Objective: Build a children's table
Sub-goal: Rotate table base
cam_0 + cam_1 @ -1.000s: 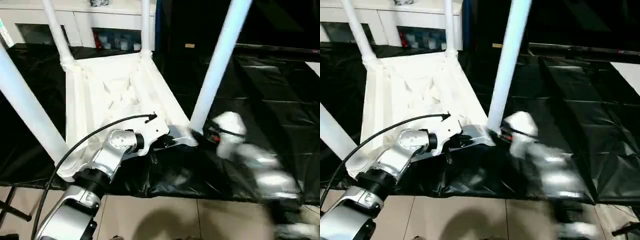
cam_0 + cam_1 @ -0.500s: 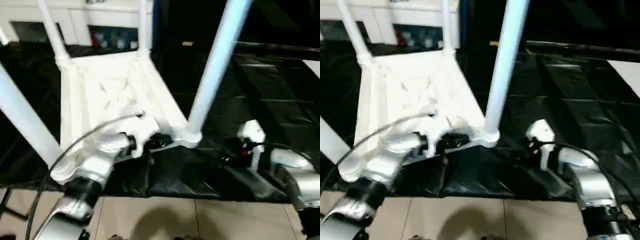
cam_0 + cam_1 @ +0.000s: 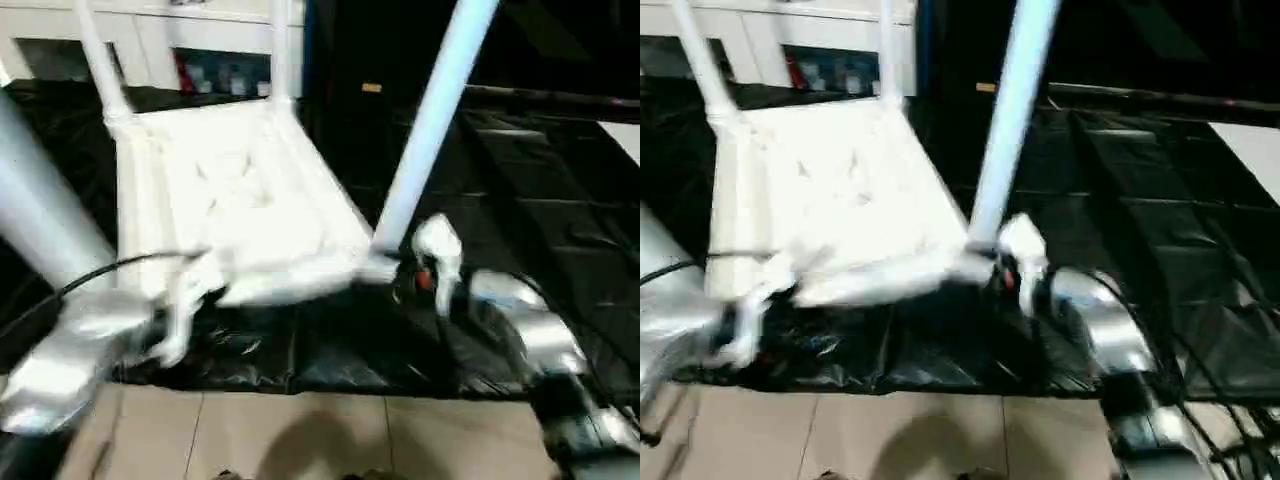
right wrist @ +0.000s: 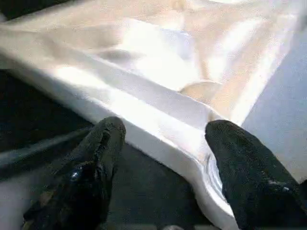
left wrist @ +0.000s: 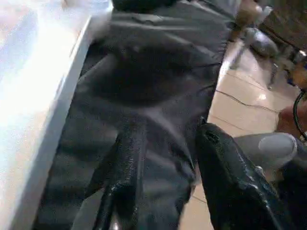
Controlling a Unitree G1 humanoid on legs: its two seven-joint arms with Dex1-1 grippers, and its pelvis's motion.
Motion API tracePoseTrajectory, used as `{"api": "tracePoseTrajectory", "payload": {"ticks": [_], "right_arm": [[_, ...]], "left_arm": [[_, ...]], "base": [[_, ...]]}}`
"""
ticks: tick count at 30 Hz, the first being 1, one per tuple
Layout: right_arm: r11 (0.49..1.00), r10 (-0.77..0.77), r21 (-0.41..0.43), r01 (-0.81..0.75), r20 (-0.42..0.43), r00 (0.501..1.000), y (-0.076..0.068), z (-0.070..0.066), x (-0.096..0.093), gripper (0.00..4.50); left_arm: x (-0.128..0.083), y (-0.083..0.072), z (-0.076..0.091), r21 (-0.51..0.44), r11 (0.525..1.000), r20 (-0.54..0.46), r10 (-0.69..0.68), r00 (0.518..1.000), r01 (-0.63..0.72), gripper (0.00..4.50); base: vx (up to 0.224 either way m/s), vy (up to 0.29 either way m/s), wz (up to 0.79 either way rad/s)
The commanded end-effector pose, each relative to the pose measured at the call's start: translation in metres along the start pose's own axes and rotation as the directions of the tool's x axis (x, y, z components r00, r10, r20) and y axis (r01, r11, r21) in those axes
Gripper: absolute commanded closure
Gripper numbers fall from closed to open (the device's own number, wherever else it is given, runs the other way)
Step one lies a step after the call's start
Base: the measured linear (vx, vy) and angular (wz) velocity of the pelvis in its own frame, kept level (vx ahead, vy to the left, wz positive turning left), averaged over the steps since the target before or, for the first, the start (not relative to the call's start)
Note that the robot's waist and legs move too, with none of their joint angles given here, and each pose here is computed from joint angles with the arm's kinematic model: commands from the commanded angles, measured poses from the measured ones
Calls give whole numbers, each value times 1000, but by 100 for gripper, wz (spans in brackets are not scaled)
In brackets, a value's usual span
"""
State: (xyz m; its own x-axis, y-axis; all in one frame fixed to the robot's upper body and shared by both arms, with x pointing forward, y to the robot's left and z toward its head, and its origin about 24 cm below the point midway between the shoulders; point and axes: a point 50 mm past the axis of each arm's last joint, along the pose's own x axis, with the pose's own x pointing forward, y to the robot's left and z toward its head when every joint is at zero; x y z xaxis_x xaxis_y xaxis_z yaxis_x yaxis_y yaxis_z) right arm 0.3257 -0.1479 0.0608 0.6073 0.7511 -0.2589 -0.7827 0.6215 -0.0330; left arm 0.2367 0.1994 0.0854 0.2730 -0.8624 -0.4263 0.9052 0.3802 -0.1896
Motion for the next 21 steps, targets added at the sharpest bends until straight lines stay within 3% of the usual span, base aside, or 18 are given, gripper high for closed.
{"api": "tracePoseTrajectory", "payload": {"ticks": [1, 7, 11, 14, 17, 20, 21], "right_arm": [[987, -158, -10, 158, -10, 987, -18, -1, -4, 133], [930, -366, 18, 366, -11, 931, -41, 3, 0, 133], [822, -568, 38, 569, -30, 822, -64, 4, -9, 133], [798, -600, 44, 601, -35, 799, -68, 1, -14, 133], [828, -557, 52, 558, -27, 830, -64, -2, -15, 133], [867, -495, 59, 496, -24, 869, -55, -8, -15, 133], [867, -495, 59, 496, -24, 869, -55, -8, -15, 133]], "left_arm": [[-12, -5, 0, -13, 1000, 9, 25, 1000, -25, 220], [-33, -17, -15, -78, 996, -30, 48, 998, -50, 172], [-53, -17, -19, -88, 990, -42, 108, 993, -112, 149], [-66, -16, -22, -83, 985, -58, 149, 987, -154, 118], [-79, -7, -18, -37, 973, -16, 229, 973, -229, 103], [-87, 9, -6, 15, 940, 112, 338, 935, -341, 79], [-87, 9, -6, 15, 940, 112, 338, 935, -341, 74]], "base": [[0, 0, 0], [0, 0, 0], [0, 0, 0], [0, 0, 0], [0, 0, 0], [0, 0, 0], [0, 0, 0]]}}
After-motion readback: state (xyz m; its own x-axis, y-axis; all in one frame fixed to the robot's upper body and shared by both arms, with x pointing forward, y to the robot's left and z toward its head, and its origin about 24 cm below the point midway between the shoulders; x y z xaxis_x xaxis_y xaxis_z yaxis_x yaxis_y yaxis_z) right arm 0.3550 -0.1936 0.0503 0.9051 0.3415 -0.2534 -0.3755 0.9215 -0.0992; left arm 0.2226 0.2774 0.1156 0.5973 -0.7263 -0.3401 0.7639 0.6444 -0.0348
